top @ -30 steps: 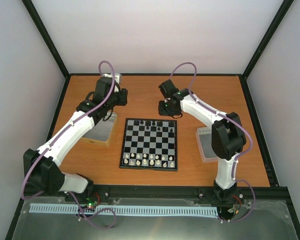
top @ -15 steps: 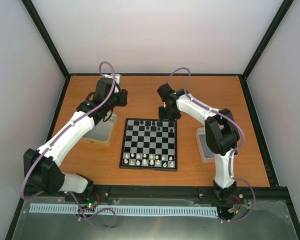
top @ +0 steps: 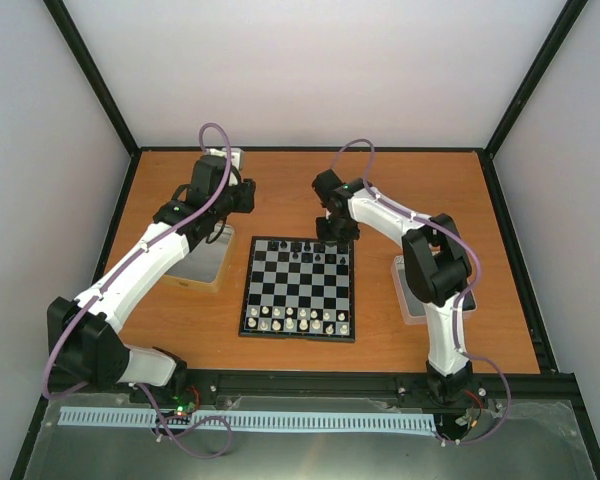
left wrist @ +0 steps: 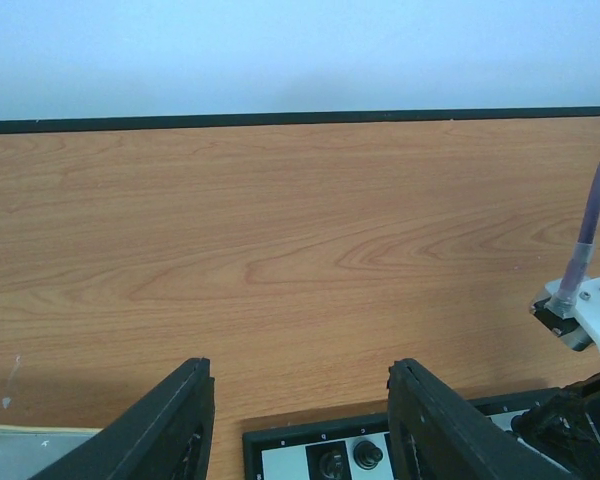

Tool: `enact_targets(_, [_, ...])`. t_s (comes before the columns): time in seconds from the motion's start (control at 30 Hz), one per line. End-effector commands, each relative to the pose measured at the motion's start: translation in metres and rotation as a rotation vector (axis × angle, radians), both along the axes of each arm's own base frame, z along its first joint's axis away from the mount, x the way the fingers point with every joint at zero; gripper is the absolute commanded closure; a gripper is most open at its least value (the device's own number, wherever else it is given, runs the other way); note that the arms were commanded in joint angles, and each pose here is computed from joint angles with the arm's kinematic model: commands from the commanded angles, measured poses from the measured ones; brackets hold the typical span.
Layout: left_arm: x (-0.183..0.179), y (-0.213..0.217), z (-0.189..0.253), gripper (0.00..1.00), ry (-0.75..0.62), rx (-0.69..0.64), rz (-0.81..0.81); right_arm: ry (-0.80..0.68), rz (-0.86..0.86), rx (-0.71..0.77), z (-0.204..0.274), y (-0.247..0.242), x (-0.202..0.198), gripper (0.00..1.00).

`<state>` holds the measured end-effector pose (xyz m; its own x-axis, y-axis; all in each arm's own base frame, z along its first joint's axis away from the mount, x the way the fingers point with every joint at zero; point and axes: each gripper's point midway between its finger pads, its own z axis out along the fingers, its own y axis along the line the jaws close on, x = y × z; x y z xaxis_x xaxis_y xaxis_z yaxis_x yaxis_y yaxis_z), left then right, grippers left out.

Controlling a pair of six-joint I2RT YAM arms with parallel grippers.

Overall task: Set up the chess pieces on the board
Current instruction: Place the chess piece on the chessboard.

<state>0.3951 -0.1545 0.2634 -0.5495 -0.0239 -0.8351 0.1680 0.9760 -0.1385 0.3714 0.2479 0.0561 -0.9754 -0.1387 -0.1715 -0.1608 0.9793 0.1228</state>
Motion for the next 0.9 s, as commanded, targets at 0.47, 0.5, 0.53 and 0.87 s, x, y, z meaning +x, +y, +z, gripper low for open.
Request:
enact_targets(0.47, [0.003,0.002,0.011,0.51,-0.036,0.024,-0.021,0.041,-0.003,-0.040,-0.014,0.001,0.002,0.91])
enact_targets(0.5, [0.003,0.002,0.010,0.51,-0.035,0.025,-0.020,0.043,-0.004,-0.043,-0.012,-0.001,0.000,0.88])
enact_targets(0.53, [0.003,0.002,0.010,0.51,-0.035,0.024,-0.019,0.046,-0.002,-0.045,-0.011,-0.002,-0.003,0.87])
enact_targets(0.87, [0.003,-0.001,0.006,0.51,-0.025,0.014,-0.029,0.048,-0.002,-0.018,-0.002,-0.004,-0.012,0.83])
